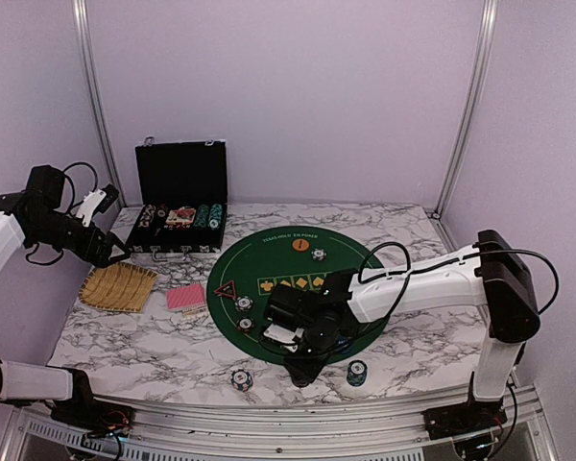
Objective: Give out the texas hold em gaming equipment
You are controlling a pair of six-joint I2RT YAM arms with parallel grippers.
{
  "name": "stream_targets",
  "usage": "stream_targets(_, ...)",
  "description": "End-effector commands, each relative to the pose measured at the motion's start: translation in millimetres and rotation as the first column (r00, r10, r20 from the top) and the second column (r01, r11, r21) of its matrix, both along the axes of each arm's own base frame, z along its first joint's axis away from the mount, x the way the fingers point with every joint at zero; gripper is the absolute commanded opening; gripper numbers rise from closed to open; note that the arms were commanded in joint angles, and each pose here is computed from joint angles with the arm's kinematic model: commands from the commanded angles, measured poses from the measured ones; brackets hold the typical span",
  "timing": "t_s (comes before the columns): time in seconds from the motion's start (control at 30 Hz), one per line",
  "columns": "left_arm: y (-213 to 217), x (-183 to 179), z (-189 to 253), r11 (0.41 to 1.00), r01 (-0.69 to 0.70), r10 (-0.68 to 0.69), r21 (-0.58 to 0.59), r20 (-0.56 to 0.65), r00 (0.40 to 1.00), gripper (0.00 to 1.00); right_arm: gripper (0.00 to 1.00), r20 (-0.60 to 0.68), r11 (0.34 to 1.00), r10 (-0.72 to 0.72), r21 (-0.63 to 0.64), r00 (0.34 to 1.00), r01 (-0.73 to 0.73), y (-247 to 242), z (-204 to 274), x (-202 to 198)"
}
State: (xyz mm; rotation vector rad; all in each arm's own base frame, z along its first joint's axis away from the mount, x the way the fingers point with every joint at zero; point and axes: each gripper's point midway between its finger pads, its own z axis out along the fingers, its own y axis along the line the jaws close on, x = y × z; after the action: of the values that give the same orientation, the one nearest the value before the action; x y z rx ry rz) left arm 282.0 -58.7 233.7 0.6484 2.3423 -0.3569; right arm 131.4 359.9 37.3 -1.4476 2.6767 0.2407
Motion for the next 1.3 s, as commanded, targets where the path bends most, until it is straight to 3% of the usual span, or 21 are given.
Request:
stream_targets(0.0,-1.4,-2.8,10.2,1.0,0.005,-0.005,-0.002,0.014,1.0,0.99,0.16,0.009,1.0,0.0,0.021,1.0,0.0,4.0,12.2,2.6)
stream_targets(0.1,-2.0,-2.8,10.6,1.0,0.006,-0.006,-0.006,0.014,1.0,0.99,0.1,0.022,0.999,-0.018,0.045,1.0,0.017,5.4,27.4,10.0)
stream_targets(0.43,-1.7,-2.7,11.7,1.0,0.006,-0.006,-0.003,0.018,1.0,0.99,0.05,0.099,0.988,-0.121,0.111,0.988,0.11,1.5,72.6,56.5)
stream_targets(0.67,-2.8,-3.3,10.5,1.0,0.012,-0.012,-0.007,0.014,1.0,0.99,0.05,0.244,0.944,-0.319,0.169,0.916,0.284,-12.2,102.2,147.9)
stream_targets(0.97,-3.1,-3.7,10.6,1.0,0.014,-0.013,-0.007,0.015,1.0,0.99,0.07,0.321,0.819,-0.57,0.295,0.757,0.492,-55.1,123.4,294.4)
stream_targets(1.27,-1.2,-1.9,8.5,1.0,0.01,-0.01,0.003,0.01,1.0,0.99,0.07,0.32,0.765,-0.643,0.232,0.696,0.601,-95.2,68.6,364.2)
